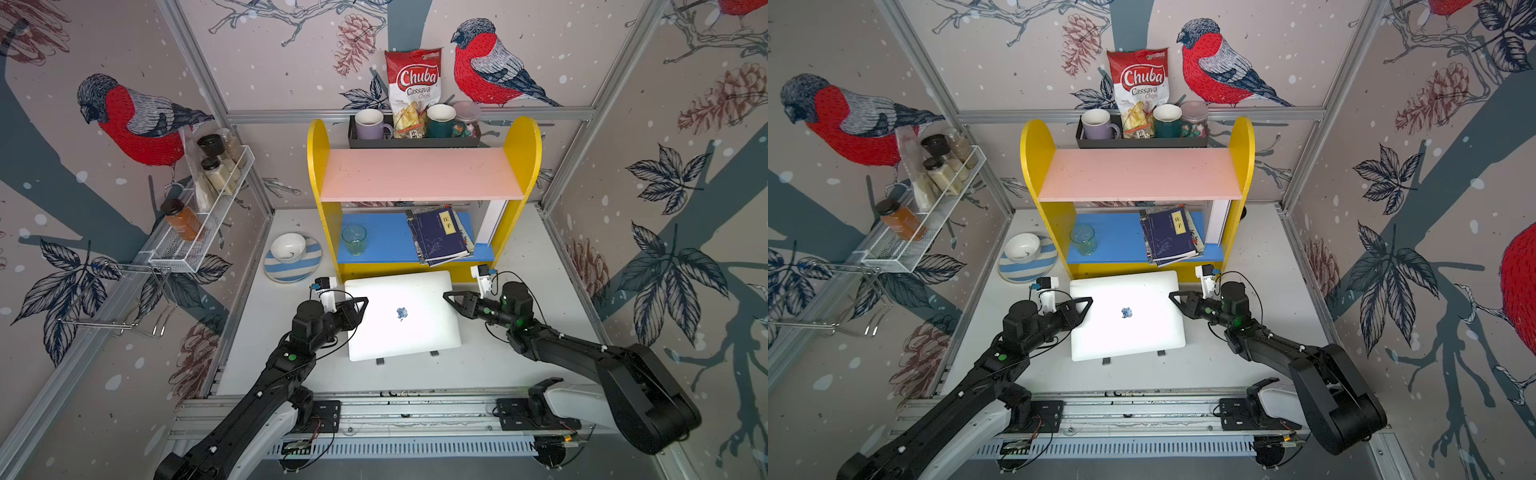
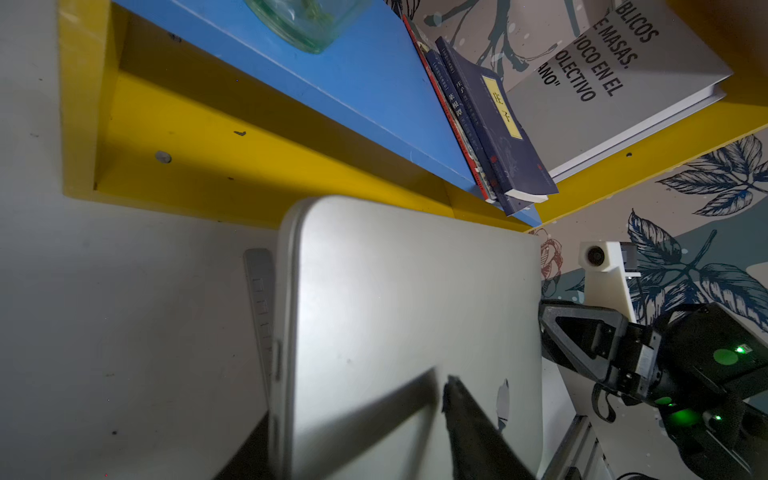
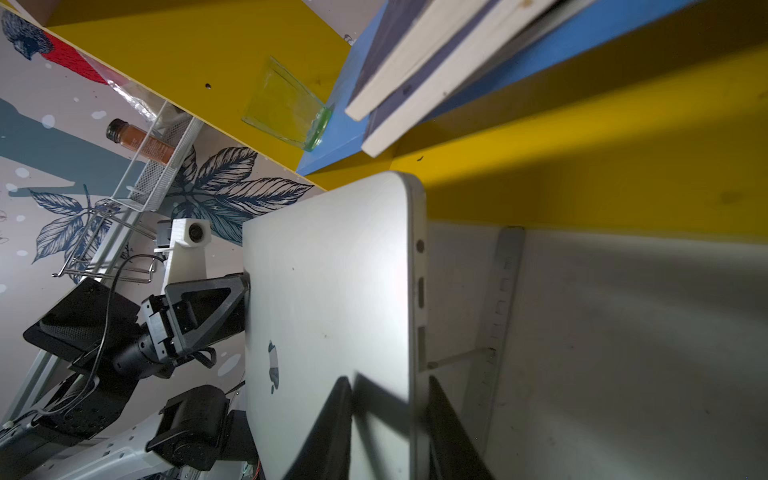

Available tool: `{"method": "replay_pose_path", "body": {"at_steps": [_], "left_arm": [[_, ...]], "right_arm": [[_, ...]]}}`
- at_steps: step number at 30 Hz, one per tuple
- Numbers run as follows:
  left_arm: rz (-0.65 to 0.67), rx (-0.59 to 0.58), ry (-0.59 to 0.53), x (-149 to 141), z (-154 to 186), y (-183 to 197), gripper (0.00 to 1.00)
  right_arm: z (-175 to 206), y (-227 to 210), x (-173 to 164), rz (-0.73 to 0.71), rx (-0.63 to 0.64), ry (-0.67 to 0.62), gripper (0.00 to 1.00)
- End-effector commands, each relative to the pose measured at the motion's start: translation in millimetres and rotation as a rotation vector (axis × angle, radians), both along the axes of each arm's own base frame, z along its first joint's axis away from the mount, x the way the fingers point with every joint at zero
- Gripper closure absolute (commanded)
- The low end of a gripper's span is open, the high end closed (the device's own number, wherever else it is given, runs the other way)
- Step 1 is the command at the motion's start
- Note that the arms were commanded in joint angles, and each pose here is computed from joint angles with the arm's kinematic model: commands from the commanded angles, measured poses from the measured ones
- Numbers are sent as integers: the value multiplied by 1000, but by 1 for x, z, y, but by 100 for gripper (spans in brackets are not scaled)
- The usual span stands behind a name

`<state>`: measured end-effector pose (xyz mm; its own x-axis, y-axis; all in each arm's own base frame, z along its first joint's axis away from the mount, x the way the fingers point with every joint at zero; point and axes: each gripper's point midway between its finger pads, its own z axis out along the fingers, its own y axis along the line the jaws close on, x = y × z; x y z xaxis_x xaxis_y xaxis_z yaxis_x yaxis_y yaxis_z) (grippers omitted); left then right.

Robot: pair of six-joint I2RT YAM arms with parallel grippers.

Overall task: Close the laptop lid and set it aside
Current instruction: Pick up the laptop from the computer stand.

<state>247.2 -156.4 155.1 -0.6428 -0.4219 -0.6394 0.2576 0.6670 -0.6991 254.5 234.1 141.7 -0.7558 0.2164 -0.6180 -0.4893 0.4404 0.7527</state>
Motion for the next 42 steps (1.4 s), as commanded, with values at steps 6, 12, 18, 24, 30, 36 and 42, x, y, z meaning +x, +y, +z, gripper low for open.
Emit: {"method": "replay_pose_path", "body": {"at_steps": [6,12,18,24,30,36,42], "left_arm": [[-204,-188,-71,-11,60,-36,67],[-278,-312,-51,-8,83,-52,79],[-343,-408,-40,-12,105,-60,98],[-291,-403,-23,-13,108,-53,100],[-276,-419,-69,-20,129,-47,100],[-251,-477,-69,-16,141,-45,100],[-248,-561,-83,-12,157,-44,100]], "right_arm": [[28,13,-12,94,81,-49,73],[38,14,-13,105,115,-51,73],[52,13,-16,105,140,-66,72],[68,12,-23,111,173,-77,68],[83,5,-32,95,172,-94,50],[96,-2,-46,96,185,-106,46],[105,-4,-57,116,217,-104,46]]}}
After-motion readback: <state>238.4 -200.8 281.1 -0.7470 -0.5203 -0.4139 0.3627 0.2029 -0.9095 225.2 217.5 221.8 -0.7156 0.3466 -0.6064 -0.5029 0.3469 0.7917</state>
